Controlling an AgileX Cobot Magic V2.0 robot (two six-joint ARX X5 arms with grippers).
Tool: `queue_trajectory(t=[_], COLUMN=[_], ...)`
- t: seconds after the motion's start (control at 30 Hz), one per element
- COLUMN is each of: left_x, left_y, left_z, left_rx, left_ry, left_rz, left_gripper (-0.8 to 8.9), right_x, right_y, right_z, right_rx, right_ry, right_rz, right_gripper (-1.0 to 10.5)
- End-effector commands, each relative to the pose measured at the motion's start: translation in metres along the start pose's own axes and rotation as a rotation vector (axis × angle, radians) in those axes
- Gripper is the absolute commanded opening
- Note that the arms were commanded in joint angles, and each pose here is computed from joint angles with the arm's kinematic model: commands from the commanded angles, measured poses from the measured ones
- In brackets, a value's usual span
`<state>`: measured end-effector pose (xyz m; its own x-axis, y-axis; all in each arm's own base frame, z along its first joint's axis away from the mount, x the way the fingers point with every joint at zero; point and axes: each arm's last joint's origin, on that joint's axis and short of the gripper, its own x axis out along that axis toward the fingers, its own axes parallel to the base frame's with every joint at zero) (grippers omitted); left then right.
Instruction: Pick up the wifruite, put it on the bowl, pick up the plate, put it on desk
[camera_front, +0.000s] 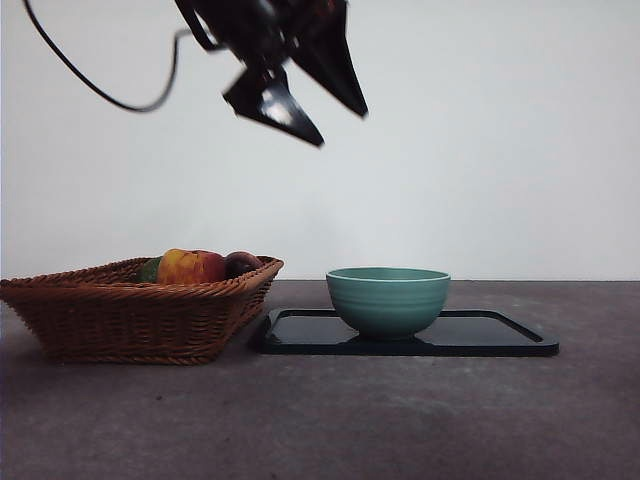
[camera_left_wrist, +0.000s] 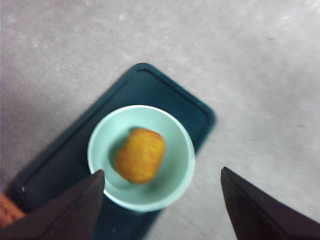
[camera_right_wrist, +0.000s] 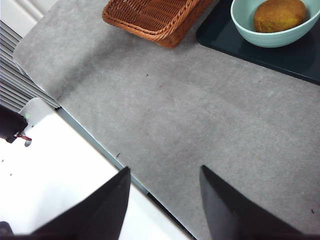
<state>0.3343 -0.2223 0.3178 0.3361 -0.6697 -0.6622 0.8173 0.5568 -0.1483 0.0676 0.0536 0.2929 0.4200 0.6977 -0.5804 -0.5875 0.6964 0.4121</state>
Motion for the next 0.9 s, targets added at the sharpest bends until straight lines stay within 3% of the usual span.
queue_trajectory(t=[0.03, 0.47, 0.9], left_x=[0.018, 0.087, 0.120], left_y=[0.003, 0.009, 0.008], left_z=[0.006, -0.011, -0.022], left_rx=[0.045, 0.188, 0.218], left_ry=[-0.006, 0.066, 0.084], left_rz=[-0.010, -0.013, -0.035], left_gripper=[3.73, 3.72, 3.72], right_x=[-0.001, -0.001, -0.001], right_y=[0.002, 0.002, 0.001], right_z=[0.002, 0.002, 0.002], right_rx=[-0.019, -0.018, -0.016], right_ry=[-0.011, -0.010, -0.006], right_rz=[0.009, 0.009, 0.001], right_gripper=[2.2, 2.2, 2.2])
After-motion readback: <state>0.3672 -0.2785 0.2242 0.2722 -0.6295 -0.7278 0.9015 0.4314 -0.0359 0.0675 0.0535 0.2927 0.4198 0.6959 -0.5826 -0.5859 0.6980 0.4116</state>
